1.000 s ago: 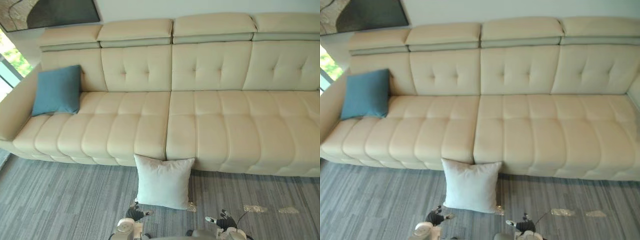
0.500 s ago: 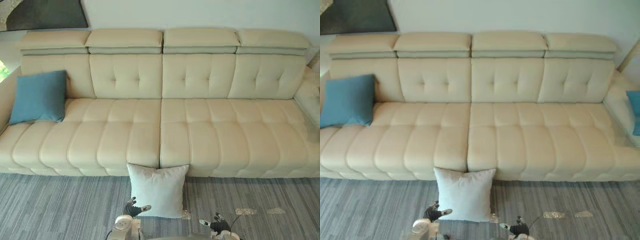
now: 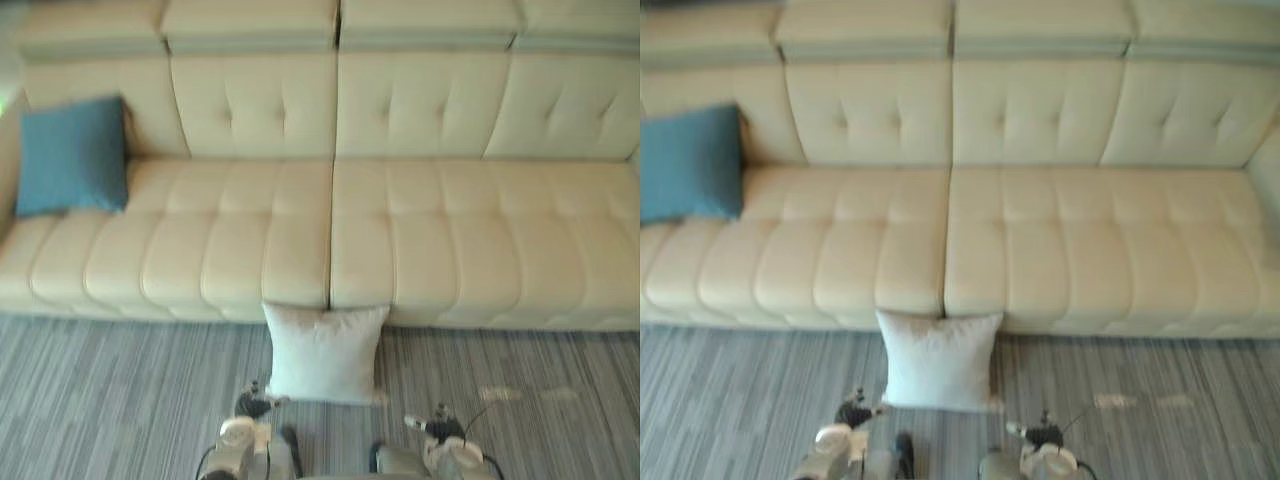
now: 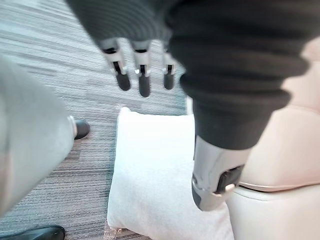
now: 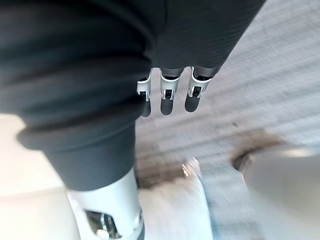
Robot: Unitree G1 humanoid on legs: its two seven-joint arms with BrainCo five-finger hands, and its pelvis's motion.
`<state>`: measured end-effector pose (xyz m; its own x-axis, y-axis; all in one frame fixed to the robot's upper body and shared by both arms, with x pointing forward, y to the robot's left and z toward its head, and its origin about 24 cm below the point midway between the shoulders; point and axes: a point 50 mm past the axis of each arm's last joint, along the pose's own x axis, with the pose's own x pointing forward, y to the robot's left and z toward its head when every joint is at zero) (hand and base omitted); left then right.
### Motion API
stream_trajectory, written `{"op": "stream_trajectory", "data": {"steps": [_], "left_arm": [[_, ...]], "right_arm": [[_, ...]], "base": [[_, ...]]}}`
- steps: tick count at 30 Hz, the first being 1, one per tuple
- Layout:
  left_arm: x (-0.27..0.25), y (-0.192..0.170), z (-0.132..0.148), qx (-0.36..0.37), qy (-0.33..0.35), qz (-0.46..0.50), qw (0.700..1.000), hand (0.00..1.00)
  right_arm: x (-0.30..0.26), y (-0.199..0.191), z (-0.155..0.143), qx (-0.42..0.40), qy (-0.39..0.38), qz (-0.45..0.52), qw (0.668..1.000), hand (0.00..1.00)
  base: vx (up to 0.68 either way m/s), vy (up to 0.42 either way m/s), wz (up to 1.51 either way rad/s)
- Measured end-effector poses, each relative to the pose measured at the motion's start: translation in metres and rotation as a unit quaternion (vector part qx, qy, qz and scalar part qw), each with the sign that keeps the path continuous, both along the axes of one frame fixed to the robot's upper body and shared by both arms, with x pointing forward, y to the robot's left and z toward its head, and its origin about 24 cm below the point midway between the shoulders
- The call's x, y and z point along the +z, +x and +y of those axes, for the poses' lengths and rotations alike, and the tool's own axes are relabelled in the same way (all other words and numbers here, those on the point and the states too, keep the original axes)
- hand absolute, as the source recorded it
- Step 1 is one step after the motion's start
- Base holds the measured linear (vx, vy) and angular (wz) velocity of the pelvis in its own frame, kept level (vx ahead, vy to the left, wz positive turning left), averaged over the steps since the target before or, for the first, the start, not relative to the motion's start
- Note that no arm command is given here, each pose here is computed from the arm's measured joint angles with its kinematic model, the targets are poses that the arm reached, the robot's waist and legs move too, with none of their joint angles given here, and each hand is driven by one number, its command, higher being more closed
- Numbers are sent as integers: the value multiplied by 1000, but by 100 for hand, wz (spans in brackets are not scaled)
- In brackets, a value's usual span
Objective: Pick up cushions and gather them together orderly.
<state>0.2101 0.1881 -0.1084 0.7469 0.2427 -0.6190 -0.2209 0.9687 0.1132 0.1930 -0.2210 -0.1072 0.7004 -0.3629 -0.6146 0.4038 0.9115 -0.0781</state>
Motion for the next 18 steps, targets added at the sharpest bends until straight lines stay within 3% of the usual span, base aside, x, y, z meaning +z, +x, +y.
{"op": "stream_trajectory", "data": {"steps": [8, 18], "left_arm": [[97, 100, 9, 49, -15, -213, 976, 0], [221, 164, 30, 62, -4, -392, 918, 0]], "right_arm": [[91, 92, -14, -53, -13, -212, 976, 0], [231, 174, -29, -105, 21, -418, 902, 0]], "base": [[-247, -42, 1], [-119, -35, 8]]}}
